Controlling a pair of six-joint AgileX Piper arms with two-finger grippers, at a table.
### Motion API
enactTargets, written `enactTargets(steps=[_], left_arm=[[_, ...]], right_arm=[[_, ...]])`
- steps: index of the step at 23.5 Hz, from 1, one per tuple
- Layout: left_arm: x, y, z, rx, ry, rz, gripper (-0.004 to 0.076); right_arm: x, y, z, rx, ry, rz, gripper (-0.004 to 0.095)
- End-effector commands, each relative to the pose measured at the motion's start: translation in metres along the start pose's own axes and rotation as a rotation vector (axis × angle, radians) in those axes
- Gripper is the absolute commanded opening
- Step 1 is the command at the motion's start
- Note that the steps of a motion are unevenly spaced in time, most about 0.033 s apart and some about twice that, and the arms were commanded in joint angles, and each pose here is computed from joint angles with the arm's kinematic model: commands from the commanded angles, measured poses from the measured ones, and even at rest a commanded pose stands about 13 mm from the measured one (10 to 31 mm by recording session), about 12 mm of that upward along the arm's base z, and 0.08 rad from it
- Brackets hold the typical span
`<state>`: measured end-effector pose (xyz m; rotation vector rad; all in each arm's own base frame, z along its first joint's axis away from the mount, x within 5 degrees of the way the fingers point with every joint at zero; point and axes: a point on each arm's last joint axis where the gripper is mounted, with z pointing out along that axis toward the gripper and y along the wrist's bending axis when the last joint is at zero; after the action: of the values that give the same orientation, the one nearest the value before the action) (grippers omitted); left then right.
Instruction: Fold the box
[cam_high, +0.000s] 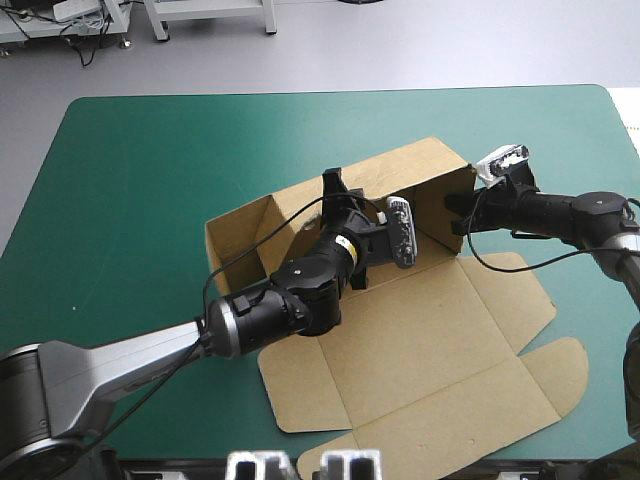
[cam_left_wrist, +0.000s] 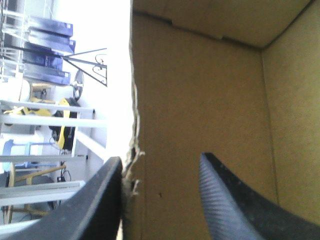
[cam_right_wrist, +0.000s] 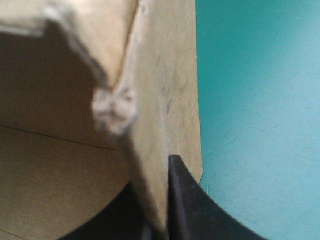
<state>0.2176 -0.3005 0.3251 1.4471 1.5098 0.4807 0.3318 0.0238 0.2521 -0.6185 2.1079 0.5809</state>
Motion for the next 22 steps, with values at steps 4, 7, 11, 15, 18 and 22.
enactTargets(steps=[4, 7, 11, 15, 18, 22], left_arm=[[-0.011, 0.04, -0.064, -0.101, -0.169, -0.072, 0.0312], [0.0, 0.06, -0.075, -0.188, -0.166, -0.107, 0.0301], [0.045, 0.112, -0.078, -0.43, -0.048, -0.273, 0.0102], [0.117, 0.149, -0.063, -0.566, 0.223, -0.454, -0.0008], [0.155, 0.161, -0.06, -0.577, 0.337, -0.582, -0.0008], [0.216, 0.174, -0.066, -0.549, 0.456, -0.802, -0.0006]], right_arm=[[-0.012, 0.006, -0.007, -0.001, -0.032, 0.042, -0.0003], [-0.012, 0.007, -0.007, -0.002, -0.032, 0.081, -0.0003], [-0.021, 0.029, 0.011, -0.011, -0.049, 0.144, -0.0003], [-0.039, 0.07, 0.037, 0.004, -0.065, 0.135, -0.0003], [-0.055, 0.087, 0.039, -0.02, -0.071, 0.102, -0.0003], [-0.082, 0.102, 0.027, 0.075, 0.119, 0.05, -0.0003]])
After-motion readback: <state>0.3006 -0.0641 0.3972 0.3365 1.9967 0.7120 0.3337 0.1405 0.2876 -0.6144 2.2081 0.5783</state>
